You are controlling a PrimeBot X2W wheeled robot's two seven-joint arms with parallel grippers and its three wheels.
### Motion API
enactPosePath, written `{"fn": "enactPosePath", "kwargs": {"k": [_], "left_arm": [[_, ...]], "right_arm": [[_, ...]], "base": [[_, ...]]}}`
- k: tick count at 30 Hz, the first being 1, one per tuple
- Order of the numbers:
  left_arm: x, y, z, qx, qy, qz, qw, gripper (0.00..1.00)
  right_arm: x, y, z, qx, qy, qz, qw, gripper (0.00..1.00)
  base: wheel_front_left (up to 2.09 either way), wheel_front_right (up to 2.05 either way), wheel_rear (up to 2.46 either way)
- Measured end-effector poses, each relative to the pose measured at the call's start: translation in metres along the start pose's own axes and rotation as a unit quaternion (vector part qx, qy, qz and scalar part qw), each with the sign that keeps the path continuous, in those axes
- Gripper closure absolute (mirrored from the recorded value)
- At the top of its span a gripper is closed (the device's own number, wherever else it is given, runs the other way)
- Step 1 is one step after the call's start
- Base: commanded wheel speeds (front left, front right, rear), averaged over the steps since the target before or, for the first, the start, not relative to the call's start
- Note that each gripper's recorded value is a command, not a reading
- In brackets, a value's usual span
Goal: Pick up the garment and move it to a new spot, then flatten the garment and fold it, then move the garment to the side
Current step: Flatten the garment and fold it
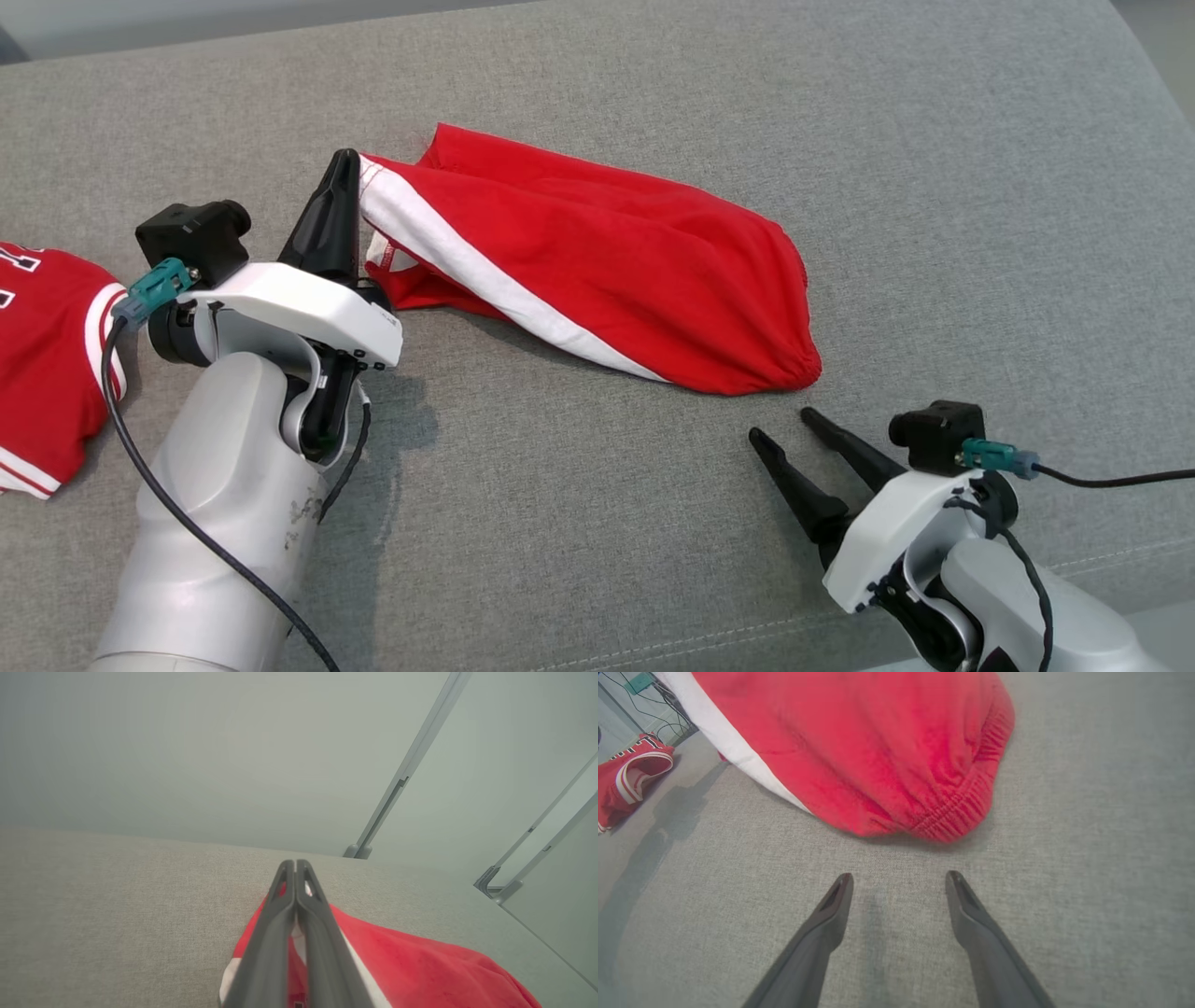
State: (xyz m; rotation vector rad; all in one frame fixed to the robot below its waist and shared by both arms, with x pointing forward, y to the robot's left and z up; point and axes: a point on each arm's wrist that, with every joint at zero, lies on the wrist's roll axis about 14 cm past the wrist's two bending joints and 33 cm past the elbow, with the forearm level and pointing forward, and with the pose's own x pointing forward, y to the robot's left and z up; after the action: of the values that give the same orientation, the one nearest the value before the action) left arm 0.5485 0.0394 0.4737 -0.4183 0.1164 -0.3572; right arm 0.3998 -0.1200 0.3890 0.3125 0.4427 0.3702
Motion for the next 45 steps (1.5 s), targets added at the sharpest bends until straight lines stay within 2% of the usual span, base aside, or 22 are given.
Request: {"fn": "enactPosePath", "kwargs": {"k": [8, 13, 20, 21, 22, 23, 24, 25, 28, 32, 39, 45], "left_arm": [[0.0, -0.001, -0.002, 0.006, -0.003, 0.003, 1.0, 1.0], [-0.006, 0.01, -0.003, 0.011, -0.002, 0.016, 1.0, 1.0], [-0.013, 0.015, -0.003, 0.012, -0.001, 0.022, 1.0, 1.0], [-0.014, 0.017, -0.004, 0.013, -0.001, 0.023, 1.0, 1.0], [-0.014, 0.017, -0.004, 0.013, -0.001, 0.023, 1.0, 1.0], [-0.014, 0.017, -0.004, 0.014, -0.001, 0.023, 1.0, 1.0], [-0.015, 0.018, -0.003, 0.014, -0.002, 0.023, 1.0, 1.0], [-0.015, 0.018, -0.002, 0.015, -0.002, 0.023, 1.0, 1.0], [-0.017, 0.018, 0.002, 0.014, -0.009, 0.023, 1.0, 1.0], [-0.02, 0.011, 0.025, 0.014, -0.043, 0.016, 0.999, 1.0], [-0.042, -0.007, 0.073, 0.035, -0.115, 0.001, 0.993, 1.0], [-0.071, -0.027, 0.113, 0.059, -0.177, -0.017, 0.982, 1.0]], "right_arm": [[0.003, -0.006, -0.006, 0.008, 0.012, -0.008, 1.0, 0.0], [0.02, -0.007, 0.006, 0.027, -0.004, -0.013, 1.0, 0.0], [0.04, 0.0, 0.01, 0.023, -0.003, 0.0, 1.0, 0.0], [0.043, 0.002, 0.012, 0.022, -0.004, 0.002, 1.0, 0.02], [0.046, 0.003, 0.013, 0.024, -0.005, 0.004, 1.0, 0.5], [0.048, 0.004, 0.014, 0.024, -0.005, 0.005, 1.0, 0.68], [0.05, 0.003, 0.015, 0.023, -0.005, 0.004, 1.0, 0.91], [0.051, 0.003, 0.016, 0.024, -0.005, 0.004, 1.0, 1.0], [0.052, 0.004, 0.023, 0.026, -0.016, 0.005, 1.0, 1.0], [0.051, 0.009, 0.066, 0.025, -0.077, 0.017, 0.997, 1.0], [0.03, 0.033, 0.136, 0.0, -0.177, 0.051, 0.983, 1.0], [0.004, 0.047, 0.165, -0.007, -0.226, 0.07, 0.972, 1.0]], "base": [[0.0, 0.0, 0.0], [0.0, 0.0, 0.0], [0.0, 0.0, 0.0], [0.0, 0.0, 0.0], [0.0, 0.0, 0.0], [0.0, 0.0, 0.0], [0.0, 0.0, 0.0], [0.0, 0.0, 0.0], [0.0, 0.0, 0.0], [0.0, 0.0, 0.0], [0.0, 0.0, 0.0], [0.0, 0.0, 0.0]]}}
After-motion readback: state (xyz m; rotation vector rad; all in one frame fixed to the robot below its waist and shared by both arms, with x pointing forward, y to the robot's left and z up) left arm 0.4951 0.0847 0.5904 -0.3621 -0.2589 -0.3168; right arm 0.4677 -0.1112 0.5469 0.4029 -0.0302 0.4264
